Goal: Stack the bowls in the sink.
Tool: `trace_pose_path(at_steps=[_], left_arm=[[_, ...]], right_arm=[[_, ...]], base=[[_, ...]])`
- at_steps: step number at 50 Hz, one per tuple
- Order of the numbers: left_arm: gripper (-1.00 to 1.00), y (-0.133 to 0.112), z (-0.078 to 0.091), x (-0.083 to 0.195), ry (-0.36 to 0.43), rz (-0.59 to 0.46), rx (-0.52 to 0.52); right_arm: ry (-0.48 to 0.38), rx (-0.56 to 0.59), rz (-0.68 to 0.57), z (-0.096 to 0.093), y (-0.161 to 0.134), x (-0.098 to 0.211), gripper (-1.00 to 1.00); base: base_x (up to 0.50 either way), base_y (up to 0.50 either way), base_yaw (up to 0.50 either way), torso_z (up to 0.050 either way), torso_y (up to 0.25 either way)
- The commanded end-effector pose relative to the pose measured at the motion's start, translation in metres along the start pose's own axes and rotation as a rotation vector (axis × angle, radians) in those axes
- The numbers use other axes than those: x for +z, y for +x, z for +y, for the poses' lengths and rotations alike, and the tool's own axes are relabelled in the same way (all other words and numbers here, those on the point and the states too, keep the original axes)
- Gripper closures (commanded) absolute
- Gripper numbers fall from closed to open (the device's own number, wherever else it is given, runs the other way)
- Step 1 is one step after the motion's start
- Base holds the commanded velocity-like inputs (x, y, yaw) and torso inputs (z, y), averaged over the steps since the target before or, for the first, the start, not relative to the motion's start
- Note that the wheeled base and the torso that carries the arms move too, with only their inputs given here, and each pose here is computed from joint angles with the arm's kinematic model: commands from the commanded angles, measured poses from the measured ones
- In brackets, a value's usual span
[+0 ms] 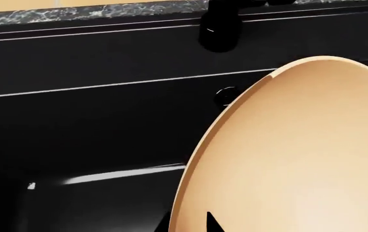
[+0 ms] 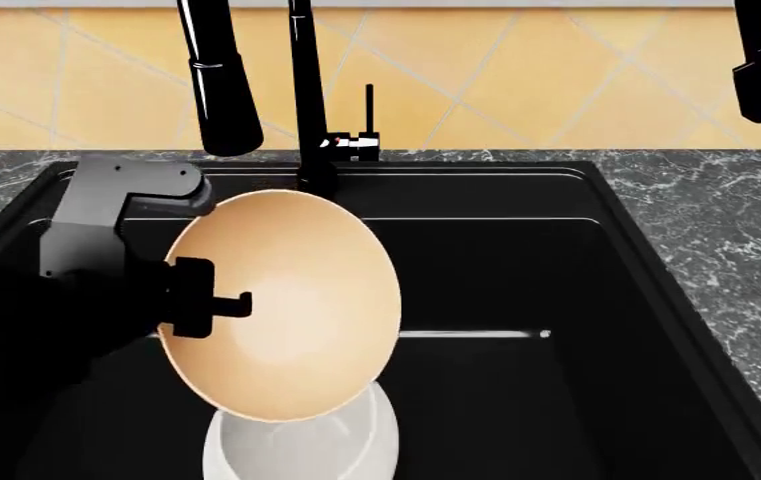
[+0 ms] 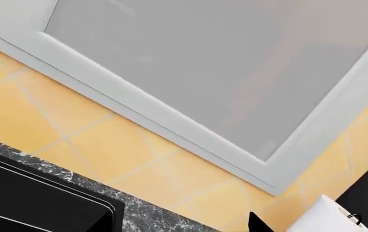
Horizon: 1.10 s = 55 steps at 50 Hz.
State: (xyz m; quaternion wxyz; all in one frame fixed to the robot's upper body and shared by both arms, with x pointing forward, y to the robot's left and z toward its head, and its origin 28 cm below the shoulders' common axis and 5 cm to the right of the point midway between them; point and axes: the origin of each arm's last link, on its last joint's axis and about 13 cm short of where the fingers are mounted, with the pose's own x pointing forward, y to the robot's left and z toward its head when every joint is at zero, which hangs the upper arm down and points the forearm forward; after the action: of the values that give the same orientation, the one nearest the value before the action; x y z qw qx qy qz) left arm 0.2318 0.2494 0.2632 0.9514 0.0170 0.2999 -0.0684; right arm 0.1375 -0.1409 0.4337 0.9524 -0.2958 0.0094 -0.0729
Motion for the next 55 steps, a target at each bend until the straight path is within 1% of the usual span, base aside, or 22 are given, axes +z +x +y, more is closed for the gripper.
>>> trace_pose_path(at_steps=[1,12,27,33,39,43,48,55], left_arm=[[1.0,-0.002,-0.002,-0.001,0.019,0.023,-0.024],[1.0,0.0,-0.003,-0.003,0.036,0.054,-0.033],[1.0,0.0,-0.005,-0.008,0.037,0.086,-0.056],[1.0,0.002,-0.005,-0.009,0.029,0.092,-0.056],[1.0,0.006,-0.003,-0.01,0.001,0.082,-0.054],[1.0,0.01,-0.003,-0.014,-0.01,0.089,-0.064],[1.0,0.015,-0.004,-0.02,-0.003,0.116,-0.079],[1.0,0.015,-0.006,-0.022,-0.014,0.132,-0.135]], right_arm=[[-0.003,0.001,0.005,0.001,0.001,-0.001,-1.0],[-0.003,0.0,0.006,0.001,0.001,-0.002,-1.0],[-0.008,0.001,0.013,0.002,0.002,-0.005,-1.0],[-0.008,0.001,0.015,0.003,0.003,-0.005,-1.0],[-0.007,0.003,0.018,0.003,0.004,-0.006,-1.0],[-0.005,0.003,0.021,0.003,0.004,-0.007,-1.0],[-0.006,0.003,0.024,0.003,0.005,-0.008,-1.0],[-0.007,0.003,0.024,0.003,0.005,-0.008,-1.0]], base=[[0.0,0.0,0.0,0.0,0.0],[0.0,0.0,0.0,0.0,0.0],[0.0,0.0,0.0,0.0,0.0],[0.0,0.0,0.0,0.0,0.0],[0.0,0.0,0.0,0.0,0.002],[0.0,0.0,0.0,0.0,0.0],[0.0,0.0,0.0,0.0,0.0],[0.0,0.0,0.0,0.0,0.0]])
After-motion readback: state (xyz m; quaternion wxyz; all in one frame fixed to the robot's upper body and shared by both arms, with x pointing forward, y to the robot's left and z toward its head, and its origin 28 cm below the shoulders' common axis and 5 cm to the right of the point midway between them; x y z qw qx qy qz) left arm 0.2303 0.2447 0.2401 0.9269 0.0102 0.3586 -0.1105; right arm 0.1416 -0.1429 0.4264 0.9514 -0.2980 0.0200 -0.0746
